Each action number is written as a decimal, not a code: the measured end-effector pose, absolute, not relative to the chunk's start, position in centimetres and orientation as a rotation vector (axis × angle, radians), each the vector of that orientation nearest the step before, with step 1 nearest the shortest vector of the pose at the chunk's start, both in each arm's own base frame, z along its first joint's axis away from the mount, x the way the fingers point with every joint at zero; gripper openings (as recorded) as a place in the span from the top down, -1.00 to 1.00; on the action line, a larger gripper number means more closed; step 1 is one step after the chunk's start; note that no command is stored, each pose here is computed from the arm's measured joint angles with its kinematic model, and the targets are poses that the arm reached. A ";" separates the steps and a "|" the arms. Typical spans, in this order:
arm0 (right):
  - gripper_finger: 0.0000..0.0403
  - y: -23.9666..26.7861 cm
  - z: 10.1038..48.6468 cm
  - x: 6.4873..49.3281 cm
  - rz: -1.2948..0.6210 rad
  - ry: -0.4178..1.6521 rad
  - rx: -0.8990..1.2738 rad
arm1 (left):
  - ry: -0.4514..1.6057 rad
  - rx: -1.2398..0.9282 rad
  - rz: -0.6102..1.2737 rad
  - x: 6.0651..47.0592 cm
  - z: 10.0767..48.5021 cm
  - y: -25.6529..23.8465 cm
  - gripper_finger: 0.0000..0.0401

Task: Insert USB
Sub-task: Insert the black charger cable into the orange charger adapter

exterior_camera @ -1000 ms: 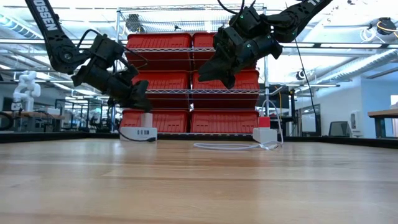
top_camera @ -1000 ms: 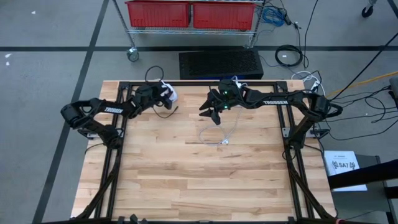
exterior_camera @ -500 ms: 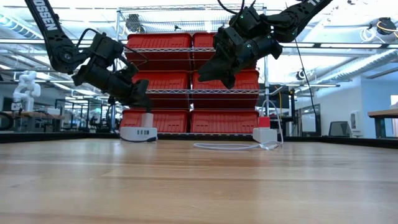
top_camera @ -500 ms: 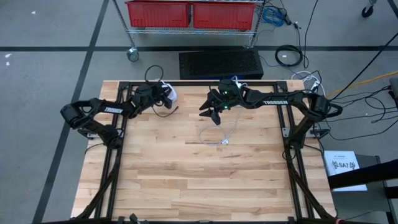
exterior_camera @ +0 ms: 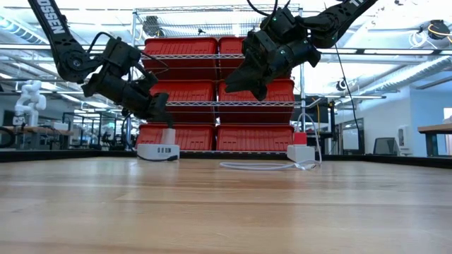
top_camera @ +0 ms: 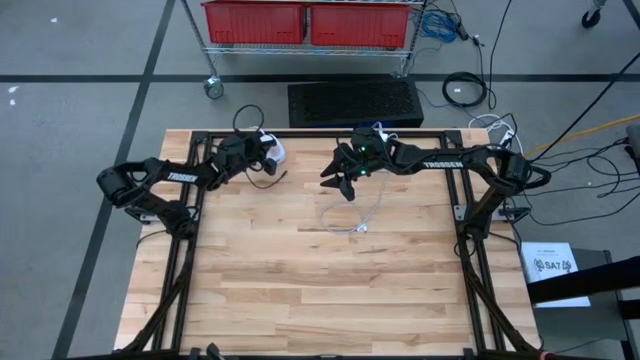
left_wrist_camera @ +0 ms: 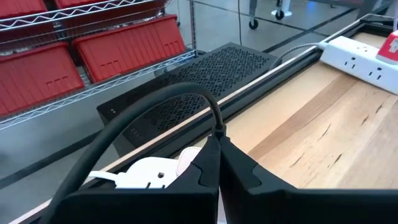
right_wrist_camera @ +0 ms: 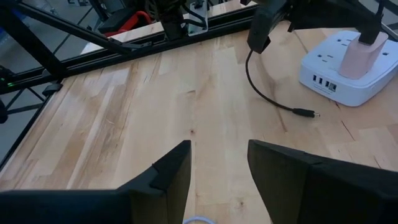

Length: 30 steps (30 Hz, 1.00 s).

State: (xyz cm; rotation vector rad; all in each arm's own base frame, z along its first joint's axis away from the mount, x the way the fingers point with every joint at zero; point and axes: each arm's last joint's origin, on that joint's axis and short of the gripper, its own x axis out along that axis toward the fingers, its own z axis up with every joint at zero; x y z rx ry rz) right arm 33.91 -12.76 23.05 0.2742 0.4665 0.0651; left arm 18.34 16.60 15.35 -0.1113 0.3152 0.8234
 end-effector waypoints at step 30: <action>0.25 -12.8 23.1 33.9 0.069 0.466 0.260 | 0.235 -0.172 0.839 20.2 15.9 18.1 0.27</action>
